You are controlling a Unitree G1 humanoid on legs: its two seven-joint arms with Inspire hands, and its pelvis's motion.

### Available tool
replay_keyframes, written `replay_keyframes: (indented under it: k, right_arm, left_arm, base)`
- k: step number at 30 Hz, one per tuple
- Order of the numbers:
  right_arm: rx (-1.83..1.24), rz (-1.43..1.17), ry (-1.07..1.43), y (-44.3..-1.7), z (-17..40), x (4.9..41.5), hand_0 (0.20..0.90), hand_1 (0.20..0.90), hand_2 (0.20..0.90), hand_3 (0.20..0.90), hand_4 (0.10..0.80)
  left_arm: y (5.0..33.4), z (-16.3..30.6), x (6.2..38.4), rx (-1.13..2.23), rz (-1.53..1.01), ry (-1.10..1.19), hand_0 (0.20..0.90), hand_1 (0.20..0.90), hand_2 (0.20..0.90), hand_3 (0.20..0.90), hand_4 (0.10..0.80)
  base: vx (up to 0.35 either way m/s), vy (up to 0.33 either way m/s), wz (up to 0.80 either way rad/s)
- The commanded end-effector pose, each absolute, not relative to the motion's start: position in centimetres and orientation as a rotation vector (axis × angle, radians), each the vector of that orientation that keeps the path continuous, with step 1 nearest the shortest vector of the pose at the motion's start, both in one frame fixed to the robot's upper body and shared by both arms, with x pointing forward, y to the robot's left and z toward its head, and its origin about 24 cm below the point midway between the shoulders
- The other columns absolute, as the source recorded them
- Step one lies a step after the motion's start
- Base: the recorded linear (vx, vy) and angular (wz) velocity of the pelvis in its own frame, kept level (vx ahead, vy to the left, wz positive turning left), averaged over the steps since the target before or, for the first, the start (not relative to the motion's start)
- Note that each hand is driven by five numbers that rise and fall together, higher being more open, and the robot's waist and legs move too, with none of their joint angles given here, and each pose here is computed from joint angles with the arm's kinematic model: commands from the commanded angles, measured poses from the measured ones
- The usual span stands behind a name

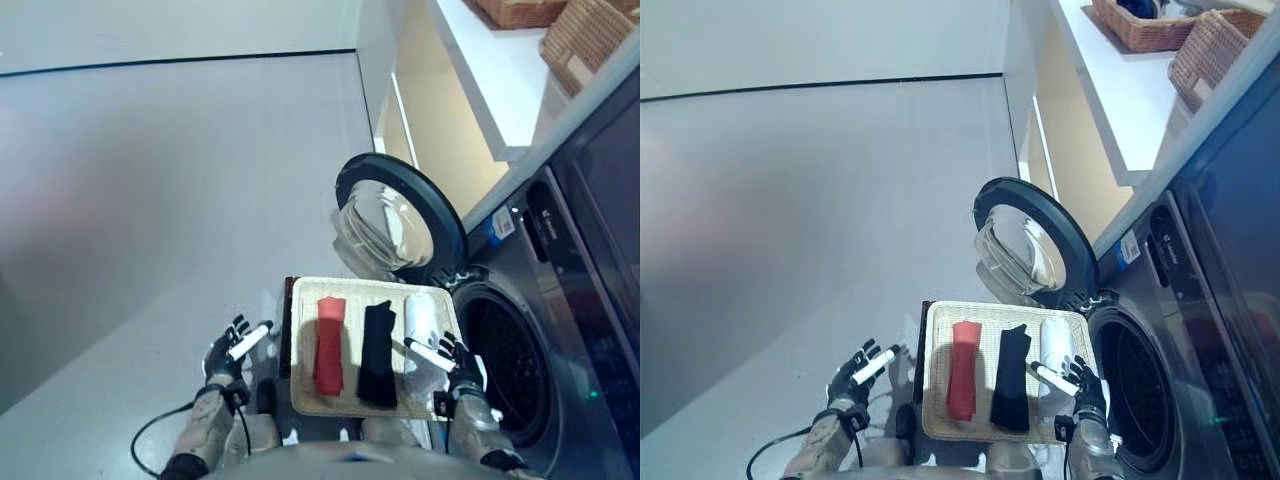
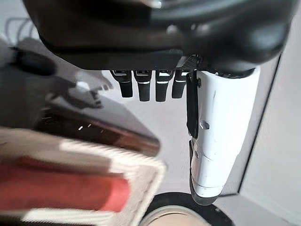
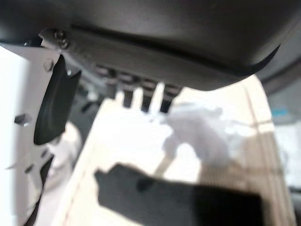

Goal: Pick up the clothes and place them into the washing machine

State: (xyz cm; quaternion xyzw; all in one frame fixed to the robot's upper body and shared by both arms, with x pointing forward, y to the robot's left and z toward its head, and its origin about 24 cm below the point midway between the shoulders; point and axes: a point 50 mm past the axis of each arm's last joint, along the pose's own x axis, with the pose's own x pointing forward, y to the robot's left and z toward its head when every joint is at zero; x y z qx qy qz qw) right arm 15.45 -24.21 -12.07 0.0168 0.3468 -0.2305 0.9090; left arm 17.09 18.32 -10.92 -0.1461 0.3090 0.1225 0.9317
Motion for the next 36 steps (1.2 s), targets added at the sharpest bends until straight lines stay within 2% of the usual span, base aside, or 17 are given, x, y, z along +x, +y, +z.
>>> replay_keyframes:
  k: [1, 11, 22, 26, 36]
  right_arm:
    - [0.016, -0.508, 0.573, -25.7, -10.0, 17.5, 0.9, 0.9, 0.9, 0.9, 0.8]
    - [0.026, -0.443, 0.556, -24.0, -9.7, 19.4, 0.9, 0.9, 0.9, 0.9, 0.8]
    - [0.026, -0.447, 0.515, -24.3, -8.8, 20.5, 0.9, 0.9, 0.9, 0.9, 0.8]
    - [0.022, -0.423, 0.473, -23.8, -7.9, 21.8, 0.9, 0.9, 0.9, 0.9, 0.8]
    - [-0.002, -0.426, 0.472, -24.3, -7.8, 21.5, 0.9, 0.9, 0.9, 0.9, 0.8]
  left_arm:
    - [18.8, -9.5, 17.9, -0.286, 0.235, 0.512, 0.9, 0.9, 0.9, 0.9, 0.8]
    - [19.7, -8.7, 18.8, -0.254, 0.254, 0.47, 0.9, 0.9, 0.9, 0.9, 0.8]
    - [20.3, -8.4, 18.8, -0.251, 0.255, 0.462, 0.9, 0.9, 0.9, 0.9, 0.8]
    - [21.1, -8.0, 19.2, -0.253, 0.284, 0.44, 0.9, 0.9, 0.9, 0.9, 0.8]
    - [21.7, -8.2, 18.6, -0.262, 0.316, 0.451, 0.9, 0.9, 0.9, 0.9, 0.8]
  base:
    - [0.172, 0.11, -0.06]
    - [0.103, 0.092, -0.11]
    - [0.013, 0.049, -0.17]
    - [-0.017, -0.139, -0.1]
    - [0.021, -0.123, 0.05]
